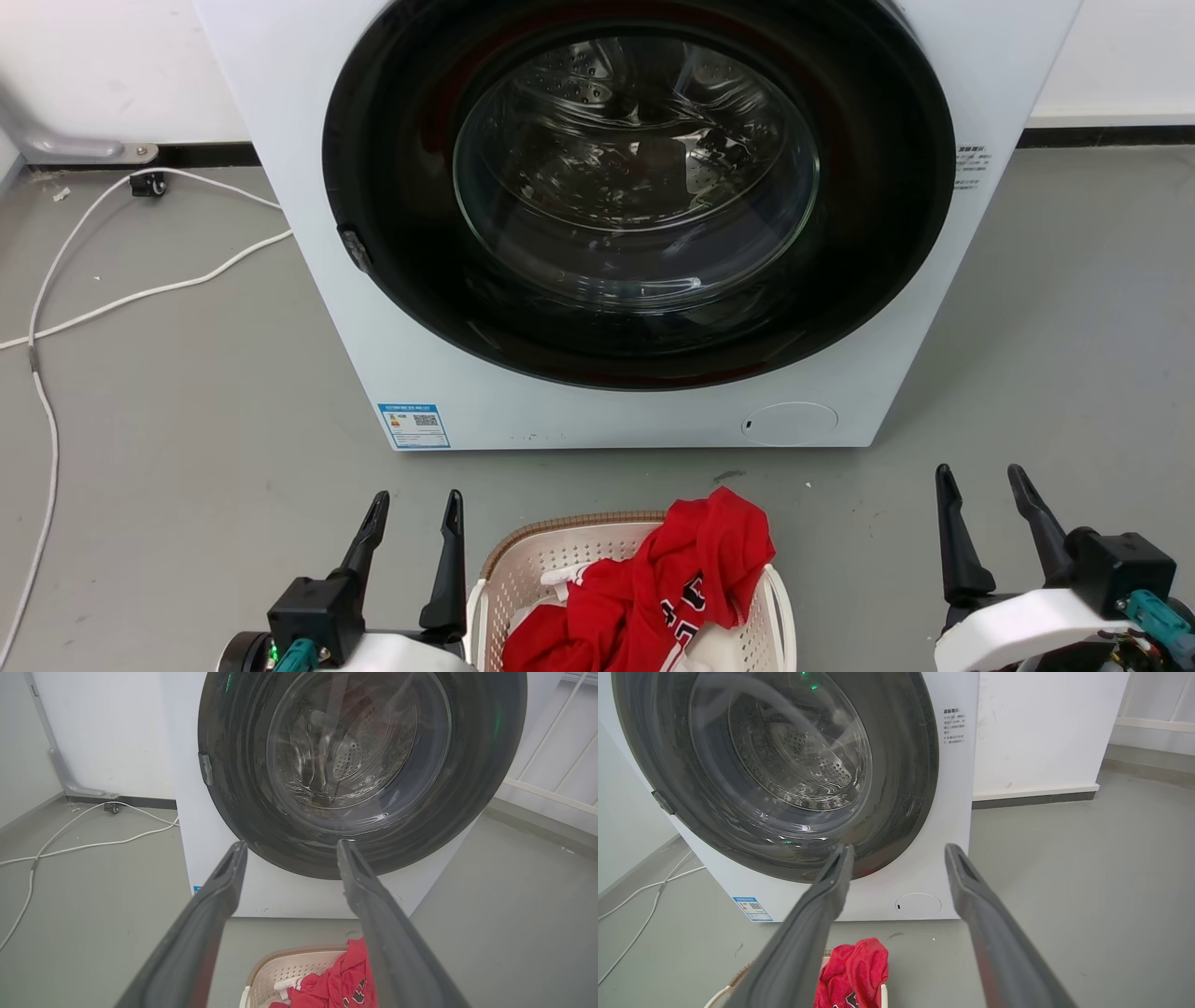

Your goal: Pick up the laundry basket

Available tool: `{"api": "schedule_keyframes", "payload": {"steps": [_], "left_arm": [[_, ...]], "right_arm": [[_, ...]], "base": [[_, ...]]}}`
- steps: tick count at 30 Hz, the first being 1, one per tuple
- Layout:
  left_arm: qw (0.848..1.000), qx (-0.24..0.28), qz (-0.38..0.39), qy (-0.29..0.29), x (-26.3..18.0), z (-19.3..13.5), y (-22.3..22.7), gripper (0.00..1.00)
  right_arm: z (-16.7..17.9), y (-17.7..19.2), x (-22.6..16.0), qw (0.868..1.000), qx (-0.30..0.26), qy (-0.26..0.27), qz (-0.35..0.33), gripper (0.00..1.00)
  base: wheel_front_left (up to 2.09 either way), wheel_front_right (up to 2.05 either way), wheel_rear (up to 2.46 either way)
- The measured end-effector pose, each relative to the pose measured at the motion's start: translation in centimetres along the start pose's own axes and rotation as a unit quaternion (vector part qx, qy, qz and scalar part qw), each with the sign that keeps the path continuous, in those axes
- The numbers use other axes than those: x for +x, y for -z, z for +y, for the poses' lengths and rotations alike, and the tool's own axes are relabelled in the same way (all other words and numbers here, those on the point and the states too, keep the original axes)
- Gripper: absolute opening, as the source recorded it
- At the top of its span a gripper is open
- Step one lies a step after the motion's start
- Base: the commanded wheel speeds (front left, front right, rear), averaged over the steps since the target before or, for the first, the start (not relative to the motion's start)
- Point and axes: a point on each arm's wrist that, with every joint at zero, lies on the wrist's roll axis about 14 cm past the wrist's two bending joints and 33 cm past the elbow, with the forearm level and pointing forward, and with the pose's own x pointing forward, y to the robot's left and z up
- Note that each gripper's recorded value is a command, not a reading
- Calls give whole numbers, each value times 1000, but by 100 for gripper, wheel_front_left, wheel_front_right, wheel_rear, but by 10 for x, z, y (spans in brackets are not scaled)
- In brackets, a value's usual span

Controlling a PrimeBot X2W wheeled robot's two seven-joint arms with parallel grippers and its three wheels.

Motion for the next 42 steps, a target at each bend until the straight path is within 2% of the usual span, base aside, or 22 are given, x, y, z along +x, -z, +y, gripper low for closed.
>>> {"api": "schedule_keyframes", "payload": {"steps": [9,33,42], "left_arm": [[1000,10,-7,-6,-2,1,0,100],[995,90,-28,20,-7,-9,-4,100],[996,85,-25,16,-7,-7,-3,100]], "right_arm": [[6,-2,0,1000,-26,-12,-8,100],[13,-4,-2,997,-71,-29,-23,100],[14,-4,-2,997,-69,-30,-22,100]], "base": [[0,0,0],[0,0,0],[0,0,0]]}}
